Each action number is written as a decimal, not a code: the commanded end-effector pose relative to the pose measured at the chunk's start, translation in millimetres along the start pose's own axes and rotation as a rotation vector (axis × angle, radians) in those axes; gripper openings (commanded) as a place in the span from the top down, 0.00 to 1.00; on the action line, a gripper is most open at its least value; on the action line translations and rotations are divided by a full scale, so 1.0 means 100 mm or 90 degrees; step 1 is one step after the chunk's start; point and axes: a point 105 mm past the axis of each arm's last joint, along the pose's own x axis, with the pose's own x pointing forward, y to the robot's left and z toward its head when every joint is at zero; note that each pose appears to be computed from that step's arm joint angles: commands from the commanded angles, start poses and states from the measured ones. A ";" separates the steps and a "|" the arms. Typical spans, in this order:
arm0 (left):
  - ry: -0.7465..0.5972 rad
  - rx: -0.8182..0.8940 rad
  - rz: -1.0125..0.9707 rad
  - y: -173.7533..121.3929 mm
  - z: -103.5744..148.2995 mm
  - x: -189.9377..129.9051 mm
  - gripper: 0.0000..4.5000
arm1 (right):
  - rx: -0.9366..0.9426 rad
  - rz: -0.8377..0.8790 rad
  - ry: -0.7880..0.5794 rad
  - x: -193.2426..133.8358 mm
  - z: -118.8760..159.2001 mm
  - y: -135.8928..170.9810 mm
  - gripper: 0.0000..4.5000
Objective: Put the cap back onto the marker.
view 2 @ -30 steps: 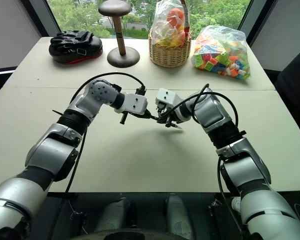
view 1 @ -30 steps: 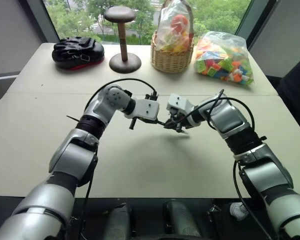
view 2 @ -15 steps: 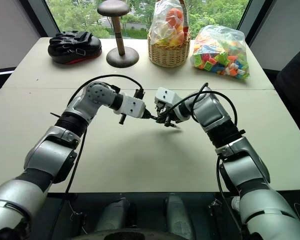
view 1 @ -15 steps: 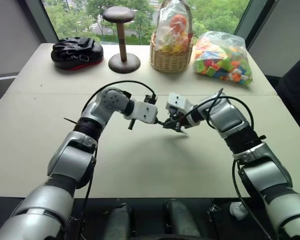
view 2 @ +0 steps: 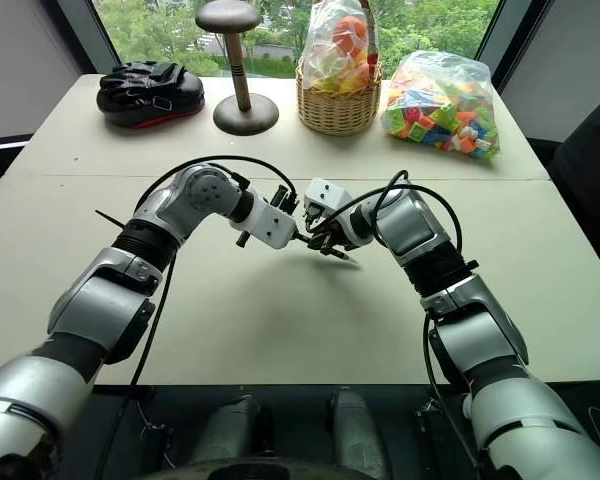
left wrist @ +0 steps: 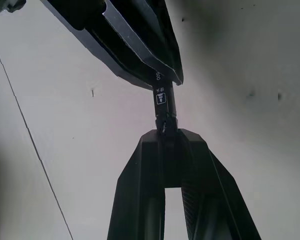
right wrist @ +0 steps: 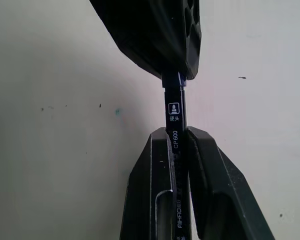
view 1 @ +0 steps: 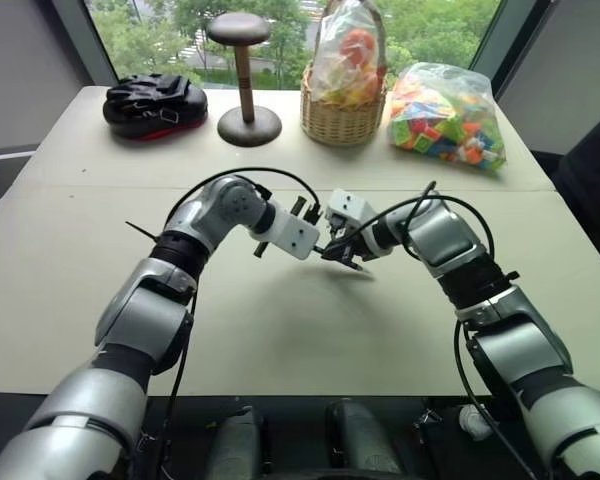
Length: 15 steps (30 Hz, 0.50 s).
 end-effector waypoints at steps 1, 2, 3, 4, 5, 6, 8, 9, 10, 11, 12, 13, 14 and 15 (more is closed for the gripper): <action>-0.144 0.048 -0.076 -0.21 0.59 0.47 0.99 | -0.152 -0.021 -0.202 -0.40 1.04 0.13 1.00; -0.179 0.017 -0.061 -0.15 0.66 0.44 0.99 | -0.149 -0.025 -0.203 -0.41 1.03 0.11 1.00; -0.203 -0.002 -0.053 -0.12 0.71 0.41 0.99 | -0.148 -0.028 -0.203 -0.41 1.02 0.10 1.00; -0.226 -0.015 -0.043 -0.07 0.76 0.38 0.99 | -0.147 -0.031 -0.203 -0.42 1.01 0.09 1.00; -0.243 -0.026 -0.038 -0.04 0.79 0.34 0.99 | -0.146 -0.033 -0.203 -0.42 1.00 0.08 1.00; -0.253 -0.033 -0.032 -0.01 0.81 0.31 0.99 | -0.147 -0.037 -0.202 -0.43 0.99 0.07 1.00; -0.258 -0.034 -0.024 0.02 0.82 0.26 0.99 | -0.147 -0.041 -0.201 -0.43 0.96 0.06 1.00; -0.249 -0.029 -0.024 0.02 0.79 0.24 0.99 | -0.145 -0.042 -0.200 -0.44 0.95 0.05 1.00; -0.241 -0.025 -0.025 0.02 0.76 0.23 0.99 | -0.143 -0.043 -0.200 -0.44 0.94 0.05 1.00; -0.235 -0.024 -0.028 0.01 0.74 0.22 0.99 | -0.142 -0.043 -0.200 -0.44 0.94 0.04 1.00; -0.227 -0.022 -0.029 0.01 0.72 0.21 0.99 | -0.140 -0.044 -0.200 -0.45 0.93 0.04 1.00; -0.224 -0.021 -0.030 0.01 0.70 0.21 0.99 | -0.139 -0.044 -0.200 -0.45 0.93 0.04 1.00; -0.216 -0.017 -0.031 0.00 0.68 0.21 0.99 | -0.139 -0.044 -0.200 -0.45 0.93 0.04 1.00; -0.208 -0.013 -0.034 -0.01 0.66 0.20 0.99 | -0.137 -0.044 -0.200 -0.45 0.93 0.04 1.00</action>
